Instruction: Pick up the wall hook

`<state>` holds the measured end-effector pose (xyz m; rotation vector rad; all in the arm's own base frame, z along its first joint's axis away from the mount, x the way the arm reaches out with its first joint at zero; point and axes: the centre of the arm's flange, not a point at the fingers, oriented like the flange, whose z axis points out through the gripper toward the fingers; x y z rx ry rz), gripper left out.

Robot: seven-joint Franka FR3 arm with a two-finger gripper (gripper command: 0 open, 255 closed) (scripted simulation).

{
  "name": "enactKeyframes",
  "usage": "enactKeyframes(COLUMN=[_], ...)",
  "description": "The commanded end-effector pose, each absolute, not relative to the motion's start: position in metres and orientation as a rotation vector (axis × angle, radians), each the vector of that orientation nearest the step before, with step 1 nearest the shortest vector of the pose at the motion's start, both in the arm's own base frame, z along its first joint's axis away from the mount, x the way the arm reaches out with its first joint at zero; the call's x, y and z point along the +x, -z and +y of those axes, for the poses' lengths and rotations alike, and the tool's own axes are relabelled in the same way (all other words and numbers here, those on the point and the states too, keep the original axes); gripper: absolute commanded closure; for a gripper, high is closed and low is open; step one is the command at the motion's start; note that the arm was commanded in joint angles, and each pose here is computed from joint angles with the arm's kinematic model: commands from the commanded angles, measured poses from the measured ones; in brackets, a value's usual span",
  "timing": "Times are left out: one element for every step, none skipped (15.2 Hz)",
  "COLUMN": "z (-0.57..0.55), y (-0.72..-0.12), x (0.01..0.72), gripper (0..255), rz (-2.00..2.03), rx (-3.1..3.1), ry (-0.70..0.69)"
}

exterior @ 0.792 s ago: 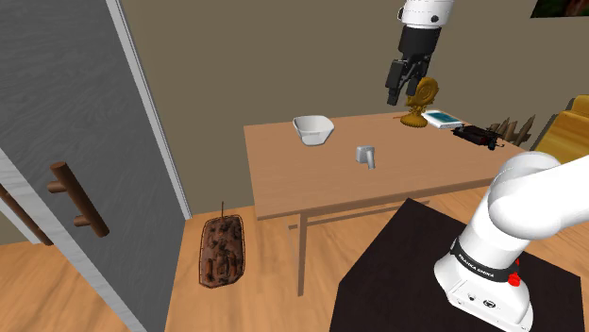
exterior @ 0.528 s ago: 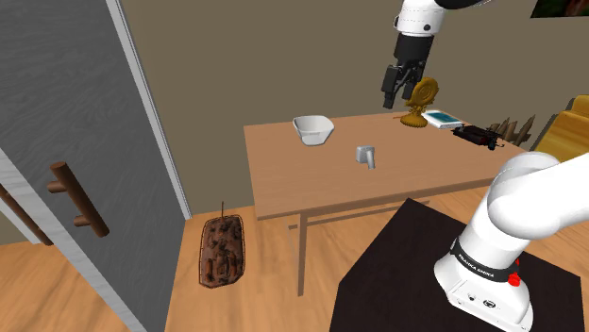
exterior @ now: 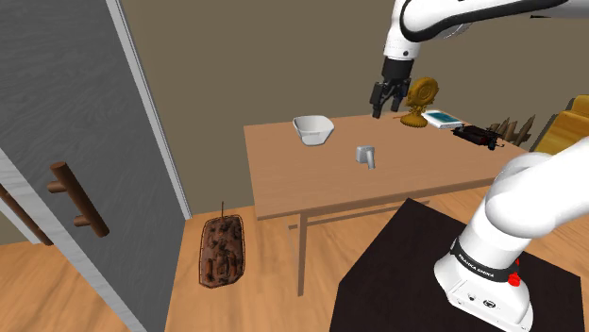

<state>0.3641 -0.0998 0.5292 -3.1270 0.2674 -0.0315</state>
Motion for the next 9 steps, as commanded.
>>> enactKeyframes(z=[-0.118, -0.127, -0.136, -0.146, -0.155, -0.164, -0.174, -0.183, -0.192], y=[-0.513, -0.504, -0.496, -0.487, -0.479, -0.47, -0.461, -0.453, -0.444], x=[0.373, 0.379, 0.385, 0.39, 0.396, 0.401, 0.406, 0.411, 0.416], gripper=[0, 0, 0, 0, 0, 0, 0, 0, 0], rz=[0.295, 0.309, 0.323, 0.336, 0.35, 0.363, 0.376, 0.39, 0.403], rx=[-3.115, -3.108, -3.102, -3.096, -3.089, -3.083, -3.076, -3.07, -3.063], ry=[0.027, 0.024, 0.02, 0.017, 0.013, 0.01, 0.007, 0.003, 0.0])
